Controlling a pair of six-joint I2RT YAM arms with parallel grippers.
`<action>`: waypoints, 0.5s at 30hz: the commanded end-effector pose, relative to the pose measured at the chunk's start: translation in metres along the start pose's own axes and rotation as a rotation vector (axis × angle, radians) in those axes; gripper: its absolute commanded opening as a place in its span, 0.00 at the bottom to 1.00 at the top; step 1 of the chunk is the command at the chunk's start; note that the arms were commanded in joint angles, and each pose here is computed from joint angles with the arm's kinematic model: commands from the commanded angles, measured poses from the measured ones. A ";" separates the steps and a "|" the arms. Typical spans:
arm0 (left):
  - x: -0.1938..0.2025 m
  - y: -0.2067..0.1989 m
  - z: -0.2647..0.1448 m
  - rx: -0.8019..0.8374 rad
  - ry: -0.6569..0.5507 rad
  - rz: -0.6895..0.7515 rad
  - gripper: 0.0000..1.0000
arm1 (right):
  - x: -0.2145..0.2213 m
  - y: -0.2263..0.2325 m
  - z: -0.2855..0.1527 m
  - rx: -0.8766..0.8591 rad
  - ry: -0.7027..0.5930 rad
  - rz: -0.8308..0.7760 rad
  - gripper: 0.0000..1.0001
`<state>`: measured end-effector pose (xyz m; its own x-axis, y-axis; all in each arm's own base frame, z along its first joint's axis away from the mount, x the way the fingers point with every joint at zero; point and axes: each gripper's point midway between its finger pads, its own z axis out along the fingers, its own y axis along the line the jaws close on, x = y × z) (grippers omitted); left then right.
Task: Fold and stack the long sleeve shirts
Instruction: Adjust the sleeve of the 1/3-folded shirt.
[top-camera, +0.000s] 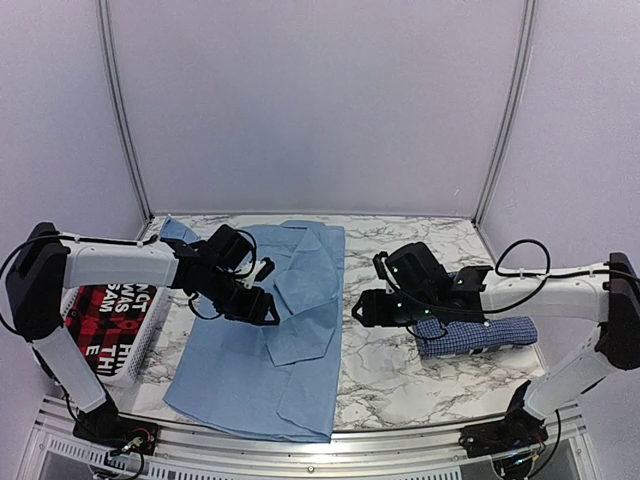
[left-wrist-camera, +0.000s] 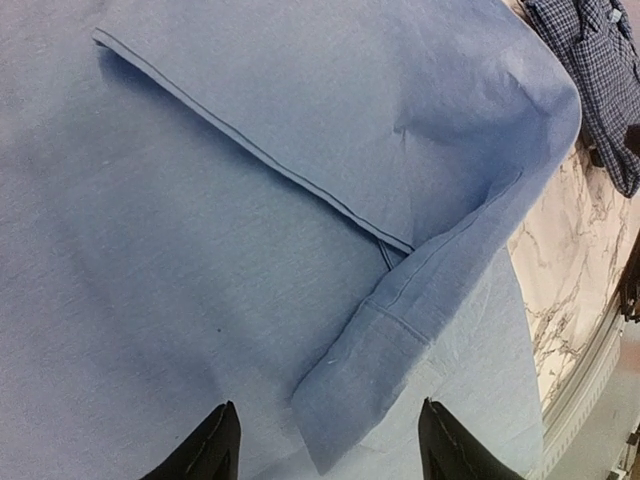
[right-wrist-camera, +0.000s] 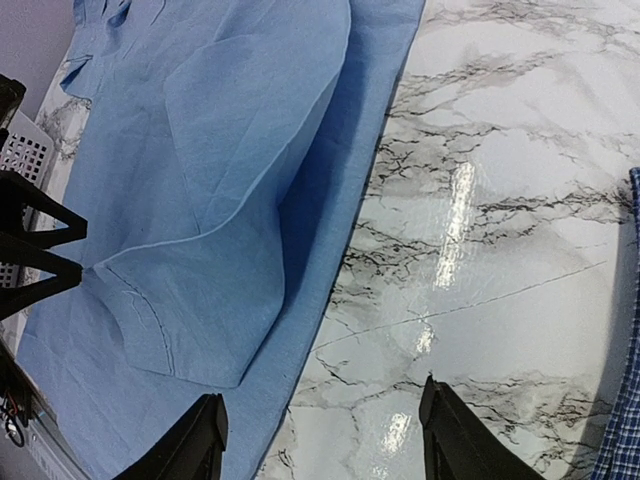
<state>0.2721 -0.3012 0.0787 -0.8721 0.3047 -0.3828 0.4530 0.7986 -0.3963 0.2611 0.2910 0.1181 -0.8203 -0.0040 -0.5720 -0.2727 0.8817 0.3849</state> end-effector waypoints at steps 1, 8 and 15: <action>0.013 -0.007 0.008 0.058 0.071 0.062 0.63 | -0.007 0.001 -0.007 -0.006 -0.023 0.005 0.62; 0.019 -0.010 0.016 0.094 0.107 0.105 0.62 | -0.007 0.002 -0.007 -0.012 -0.027 0.007 0.62; 0.017 -0.018 0.008 0.102 0.087 0.138 0.42 | -0.008 0.002 -0.009 -0.015 -0.031 0.008 0.62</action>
<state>0.2575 -0.3100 0.0619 -0.8306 0.4275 -0.3568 0.5517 0.7191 -0.4226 0.2610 0.2909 0.1197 -0.8187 -0.0021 -0.5742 -0.2737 0.8805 0.3871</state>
